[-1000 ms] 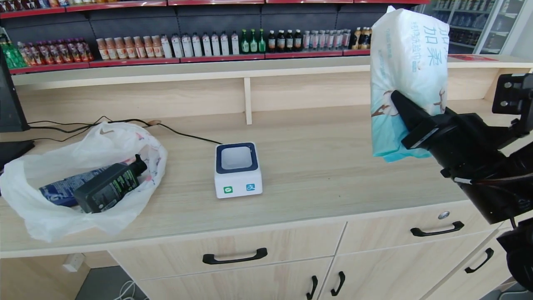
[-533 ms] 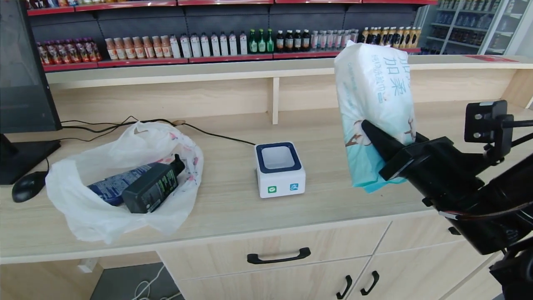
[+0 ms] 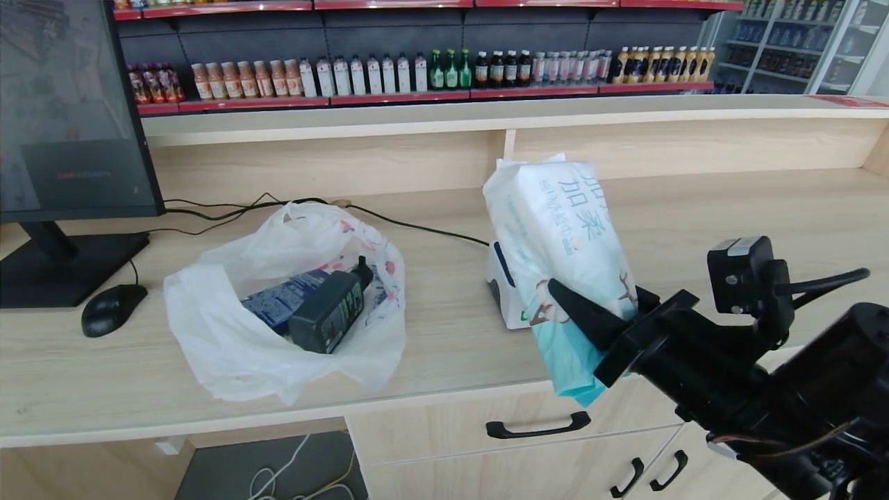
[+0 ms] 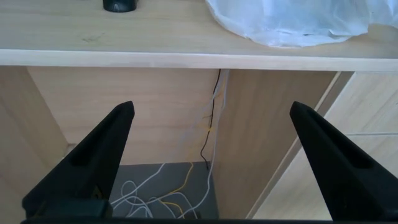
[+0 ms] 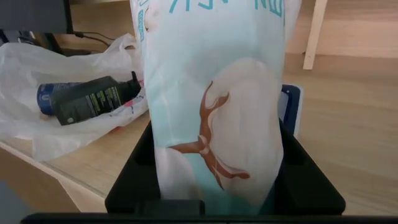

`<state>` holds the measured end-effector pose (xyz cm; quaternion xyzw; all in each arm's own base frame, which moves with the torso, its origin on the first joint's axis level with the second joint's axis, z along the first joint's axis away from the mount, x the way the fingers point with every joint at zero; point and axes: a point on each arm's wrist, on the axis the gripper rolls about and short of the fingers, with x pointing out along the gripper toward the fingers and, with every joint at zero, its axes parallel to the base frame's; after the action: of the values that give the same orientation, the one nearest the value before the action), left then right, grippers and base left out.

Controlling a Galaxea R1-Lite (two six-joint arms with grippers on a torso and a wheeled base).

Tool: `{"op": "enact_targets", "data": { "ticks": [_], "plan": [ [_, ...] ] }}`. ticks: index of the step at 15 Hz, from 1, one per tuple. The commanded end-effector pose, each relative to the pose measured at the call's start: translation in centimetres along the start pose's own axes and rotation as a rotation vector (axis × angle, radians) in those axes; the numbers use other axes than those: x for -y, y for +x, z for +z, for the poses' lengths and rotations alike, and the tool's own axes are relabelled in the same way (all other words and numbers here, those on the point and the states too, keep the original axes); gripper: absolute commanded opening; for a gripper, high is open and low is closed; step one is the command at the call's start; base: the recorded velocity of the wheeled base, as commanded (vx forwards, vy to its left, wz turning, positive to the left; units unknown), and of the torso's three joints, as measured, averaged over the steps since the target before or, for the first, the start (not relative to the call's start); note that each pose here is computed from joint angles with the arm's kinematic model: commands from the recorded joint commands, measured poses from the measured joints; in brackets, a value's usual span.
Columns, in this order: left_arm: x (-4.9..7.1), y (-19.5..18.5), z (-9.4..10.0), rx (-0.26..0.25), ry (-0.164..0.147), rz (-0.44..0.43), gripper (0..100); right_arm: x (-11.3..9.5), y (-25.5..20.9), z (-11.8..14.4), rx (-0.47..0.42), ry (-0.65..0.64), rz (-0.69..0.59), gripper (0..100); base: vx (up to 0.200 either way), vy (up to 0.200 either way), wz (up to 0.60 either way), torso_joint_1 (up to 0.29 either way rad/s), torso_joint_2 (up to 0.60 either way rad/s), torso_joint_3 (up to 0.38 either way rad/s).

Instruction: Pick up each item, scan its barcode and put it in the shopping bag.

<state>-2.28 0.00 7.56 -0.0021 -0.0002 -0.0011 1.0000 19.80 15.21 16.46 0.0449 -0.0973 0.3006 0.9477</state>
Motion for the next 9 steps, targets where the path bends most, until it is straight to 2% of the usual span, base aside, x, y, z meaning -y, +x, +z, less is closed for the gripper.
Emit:
{"op": "enact_targets", "data": {
  "ticks": [1, 9],
  "plan": [
    [0.0, 0.0, 0.0, 0.001, 0.0, -0.001, 100, 0.0, 0.2, -0.7, -0.023, -0.001, 0.001, 0, 0.0, 0.0, 0.0, 0.0, 0.0, 0.0],
    [0.0, 0.0, 0.0, 0.001, 0.0, -0.001, 100, 0.9, 1.0, -1.9, -0.062, -0.011, -0.047, 0, 0.0, 0.0, 0.0, 0.0, 0.0, 0.0]
  ]
}}
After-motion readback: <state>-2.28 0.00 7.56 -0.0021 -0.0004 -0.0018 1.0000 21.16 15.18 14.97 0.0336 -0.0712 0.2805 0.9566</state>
